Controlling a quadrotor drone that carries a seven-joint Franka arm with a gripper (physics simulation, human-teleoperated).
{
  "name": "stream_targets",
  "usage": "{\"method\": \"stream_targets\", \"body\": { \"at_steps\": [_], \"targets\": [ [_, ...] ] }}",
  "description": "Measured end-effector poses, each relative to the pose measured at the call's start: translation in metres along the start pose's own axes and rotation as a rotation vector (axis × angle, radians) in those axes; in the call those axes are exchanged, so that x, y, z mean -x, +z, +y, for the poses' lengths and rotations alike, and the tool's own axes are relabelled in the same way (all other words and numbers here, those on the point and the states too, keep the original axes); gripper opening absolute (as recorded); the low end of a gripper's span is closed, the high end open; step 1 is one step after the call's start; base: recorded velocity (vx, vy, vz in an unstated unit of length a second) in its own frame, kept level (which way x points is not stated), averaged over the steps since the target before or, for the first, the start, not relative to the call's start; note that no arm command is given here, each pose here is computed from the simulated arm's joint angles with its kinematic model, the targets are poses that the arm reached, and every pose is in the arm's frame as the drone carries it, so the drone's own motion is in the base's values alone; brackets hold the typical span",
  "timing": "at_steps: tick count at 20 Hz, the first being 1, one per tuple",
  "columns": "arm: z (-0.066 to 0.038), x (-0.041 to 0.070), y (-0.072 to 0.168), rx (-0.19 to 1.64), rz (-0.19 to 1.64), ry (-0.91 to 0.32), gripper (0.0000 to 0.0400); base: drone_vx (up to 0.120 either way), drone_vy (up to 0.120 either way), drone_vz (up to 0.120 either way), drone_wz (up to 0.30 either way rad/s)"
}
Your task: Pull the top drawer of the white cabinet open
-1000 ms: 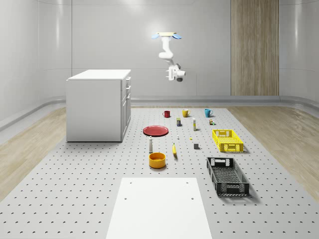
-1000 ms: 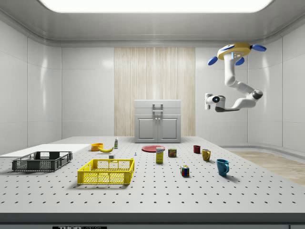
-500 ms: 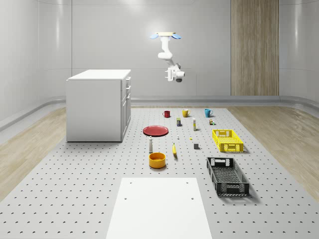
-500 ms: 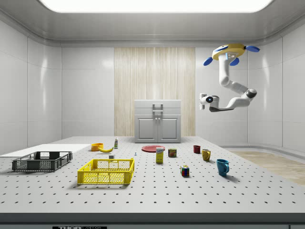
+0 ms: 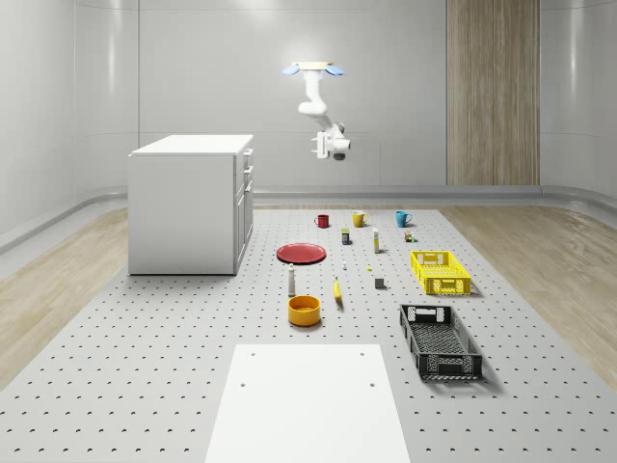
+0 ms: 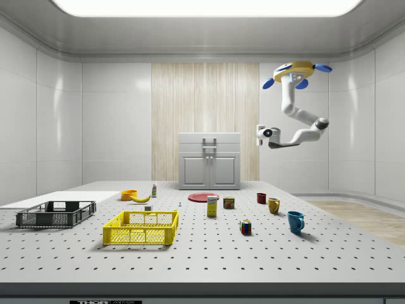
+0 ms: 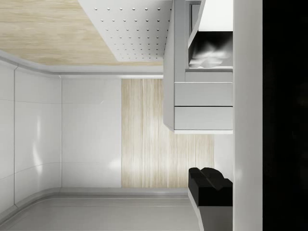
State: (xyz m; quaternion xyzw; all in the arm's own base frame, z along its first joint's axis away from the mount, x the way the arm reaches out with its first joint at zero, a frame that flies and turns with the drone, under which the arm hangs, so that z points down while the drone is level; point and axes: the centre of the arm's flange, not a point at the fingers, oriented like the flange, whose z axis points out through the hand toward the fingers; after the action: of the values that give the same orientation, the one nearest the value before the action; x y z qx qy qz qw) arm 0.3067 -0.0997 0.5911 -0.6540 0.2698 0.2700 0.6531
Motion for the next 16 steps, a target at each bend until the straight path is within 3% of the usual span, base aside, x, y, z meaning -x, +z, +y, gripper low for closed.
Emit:
{"method": "stream_targets", "body": {
  "at_steps": [5,11,16],
  "targets": [
    [0.0000,0.0000,0.0000,0.000,0.000,0.000,0.0305,0.120,-0.112,0.000,0.000],
    [0.0000,0.0000,0.0000,0.000,0.000,0.000,0.0305,0.120,0.000,0.000,0.000],
    [0.0000,0.0000,0.0000,0.000,0.000,0.000,0.0305,0.120,-0.112,0.000,0.000]
  ]
}}
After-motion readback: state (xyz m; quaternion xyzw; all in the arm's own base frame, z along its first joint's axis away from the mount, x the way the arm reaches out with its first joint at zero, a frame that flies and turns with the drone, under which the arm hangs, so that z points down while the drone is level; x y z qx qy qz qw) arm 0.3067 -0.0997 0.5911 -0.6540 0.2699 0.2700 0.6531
